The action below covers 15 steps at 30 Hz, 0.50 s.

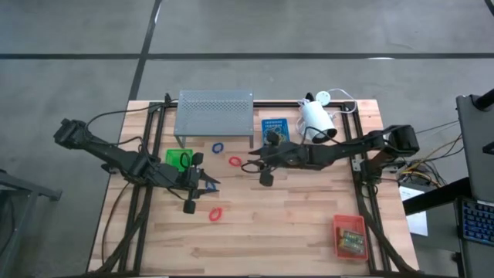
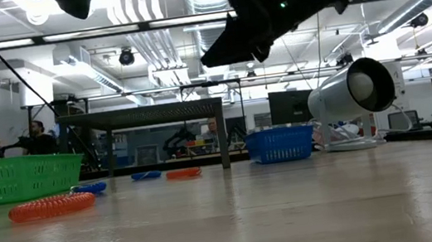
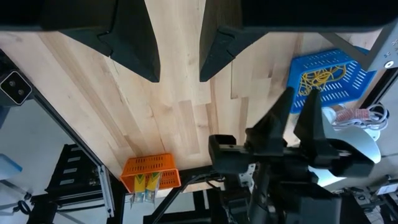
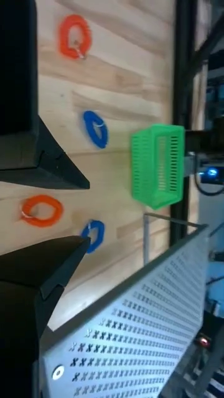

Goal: Pick & Place Office Desk Supplies
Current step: Put the orange spring keychain into the green bin

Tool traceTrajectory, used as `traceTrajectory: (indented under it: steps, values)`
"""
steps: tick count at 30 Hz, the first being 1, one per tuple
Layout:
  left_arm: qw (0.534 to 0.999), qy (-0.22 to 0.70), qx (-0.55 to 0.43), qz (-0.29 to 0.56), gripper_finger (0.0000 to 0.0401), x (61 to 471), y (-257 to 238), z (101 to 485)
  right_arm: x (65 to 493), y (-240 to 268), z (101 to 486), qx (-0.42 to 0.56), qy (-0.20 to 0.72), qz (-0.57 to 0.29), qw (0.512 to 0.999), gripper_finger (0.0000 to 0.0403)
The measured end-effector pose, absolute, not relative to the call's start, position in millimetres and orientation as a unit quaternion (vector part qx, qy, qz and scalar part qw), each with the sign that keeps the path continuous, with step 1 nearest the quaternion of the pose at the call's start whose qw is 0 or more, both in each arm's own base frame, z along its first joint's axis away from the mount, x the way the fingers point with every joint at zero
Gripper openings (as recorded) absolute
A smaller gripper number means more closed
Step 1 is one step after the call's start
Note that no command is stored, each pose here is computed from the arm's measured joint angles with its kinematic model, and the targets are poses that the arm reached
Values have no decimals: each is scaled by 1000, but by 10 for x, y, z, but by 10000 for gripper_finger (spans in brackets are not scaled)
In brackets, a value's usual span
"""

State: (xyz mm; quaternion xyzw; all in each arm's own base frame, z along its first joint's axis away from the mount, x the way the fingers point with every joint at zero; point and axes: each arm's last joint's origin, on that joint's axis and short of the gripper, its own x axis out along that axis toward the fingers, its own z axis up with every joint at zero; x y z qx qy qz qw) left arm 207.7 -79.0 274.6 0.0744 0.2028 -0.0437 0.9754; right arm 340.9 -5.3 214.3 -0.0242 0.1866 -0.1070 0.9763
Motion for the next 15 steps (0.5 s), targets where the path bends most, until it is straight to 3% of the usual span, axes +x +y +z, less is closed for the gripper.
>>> traceTrajectory:
  steps: [7,15]
  values:
    - [974,208,76,-44,117,2073,-789,2736,3204,-174,2064,7,112,-85,990,127]
    - [972,215,79,-44,117,2067,-786,2723,3084,-296,2126,-11,103,-80,991,127]
